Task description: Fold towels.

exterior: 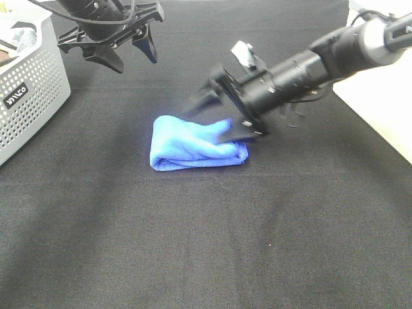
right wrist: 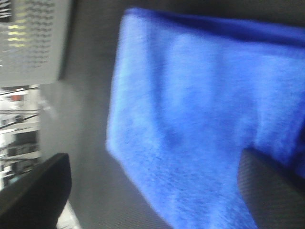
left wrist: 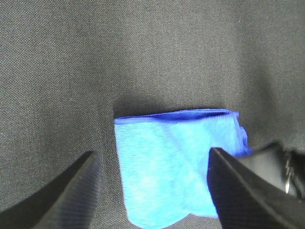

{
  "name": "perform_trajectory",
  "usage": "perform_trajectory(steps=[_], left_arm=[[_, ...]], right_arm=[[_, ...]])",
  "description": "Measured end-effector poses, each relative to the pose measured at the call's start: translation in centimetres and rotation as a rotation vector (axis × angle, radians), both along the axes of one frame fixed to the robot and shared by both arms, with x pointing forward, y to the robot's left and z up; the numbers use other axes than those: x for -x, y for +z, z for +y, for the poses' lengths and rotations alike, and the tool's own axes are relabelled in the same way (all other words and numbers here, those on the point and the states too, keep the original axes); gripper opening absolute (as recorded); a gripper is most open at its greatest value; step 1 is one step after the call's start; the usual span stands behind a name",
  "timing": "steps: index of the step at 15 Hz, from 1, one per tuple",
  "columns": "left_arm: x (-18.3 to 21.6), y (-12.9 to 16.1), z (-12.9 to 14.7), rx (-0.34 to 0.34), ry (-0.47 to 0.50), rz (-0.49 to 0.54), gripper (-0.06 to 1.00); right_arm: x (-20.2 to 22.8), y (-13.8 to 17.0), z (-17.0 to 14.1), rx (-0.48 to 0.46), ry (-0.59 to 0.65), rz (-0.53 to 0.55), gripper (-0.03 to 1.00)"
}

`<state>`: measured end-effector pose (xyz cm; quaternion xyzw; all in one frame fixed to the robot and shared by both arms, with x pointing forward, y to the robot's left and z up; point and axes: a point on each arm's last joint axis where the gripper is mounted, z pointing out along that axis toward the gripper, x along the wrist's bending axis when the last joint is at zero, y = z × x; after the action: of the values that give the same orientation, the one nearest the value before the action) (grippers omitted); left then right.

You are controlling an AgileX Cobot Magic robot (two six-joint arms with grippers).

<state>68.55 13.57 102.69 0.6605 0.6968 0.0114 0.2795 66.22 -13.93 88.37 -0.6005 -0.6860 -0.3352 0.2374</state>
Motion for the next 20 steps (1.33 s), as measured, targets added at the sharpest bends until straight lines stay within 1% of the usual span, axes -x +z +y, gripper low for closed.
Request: perform_trajectory(steps=[1,3,4,6,8,10,13,14,15,17,19,20], left_arm=[[0.0,0.0,0.0,0.0,0.0,0.0,0.62],[0.0,0.0,0.0,0.0,0.0,0.0,0.62],[0.0,0.0,0.0,0.0,0.0,0.001,0.62],[0.1,0.2,0.2,-0.024,-0.007,-0.001,0.62],[0.9,1.6,1.0,-0.1,-0.029,-0.007,0.62],[2.2,3.9,1.8,-0.172,-0.062,-0.016,0.62],[4.3,7.3,3.1,-0.26,-0.108,-0.043,0.62],[5.1,8.3,3.5,-0.279,-0.116,-0.037,0.62],[5.1,8.3,3.5,-0.279,-0.116,-0.037,0.62],[7.2,11.0,3.7,-0.303,-0.151,-0.098,0.62],[10.6,13.4,3.6,-0.328,-0.188,-0.154,0.62],[12.6,14.0,3.7,-0.34,-0.206,-0.168,0.62]], right_arm=[[-0.5,-0.2,-1.3,0.026,-0.032,-0.005,0.89],[-0.9,-0.3,-2.5,0.045,-0.056,-0.013,0.89],[-1.0,-0.3,-3.0,0.065,-0.05,-0.023,0.89],[-0.9,0.0,-3.4,0.122,-0.02,-0.043,0.89],[-0.5,3.5,-4.1,0.206,-0.013,-0.098,0.89],[0.3,7.3,-4.7,0.26,-0.021,-0.126,0.89],[2.3,12.3,-5.4,0.317,-0.018,-0.152,0.89],[3.1,13.9,-5.7,0.335,-0.013,-0.157,0.89],[3.1,13.9,-5.7,0.335,-0.013,-0.157,0.89],[5.2,17.3,-6.4,0.384,0.008,-0.173,0.89],[7.6,19.7,-7.2,0.44,0.009,-0.203,0.89],[9.1,20.6,-7.7,0.467,0.015,-0.216,0.89]])
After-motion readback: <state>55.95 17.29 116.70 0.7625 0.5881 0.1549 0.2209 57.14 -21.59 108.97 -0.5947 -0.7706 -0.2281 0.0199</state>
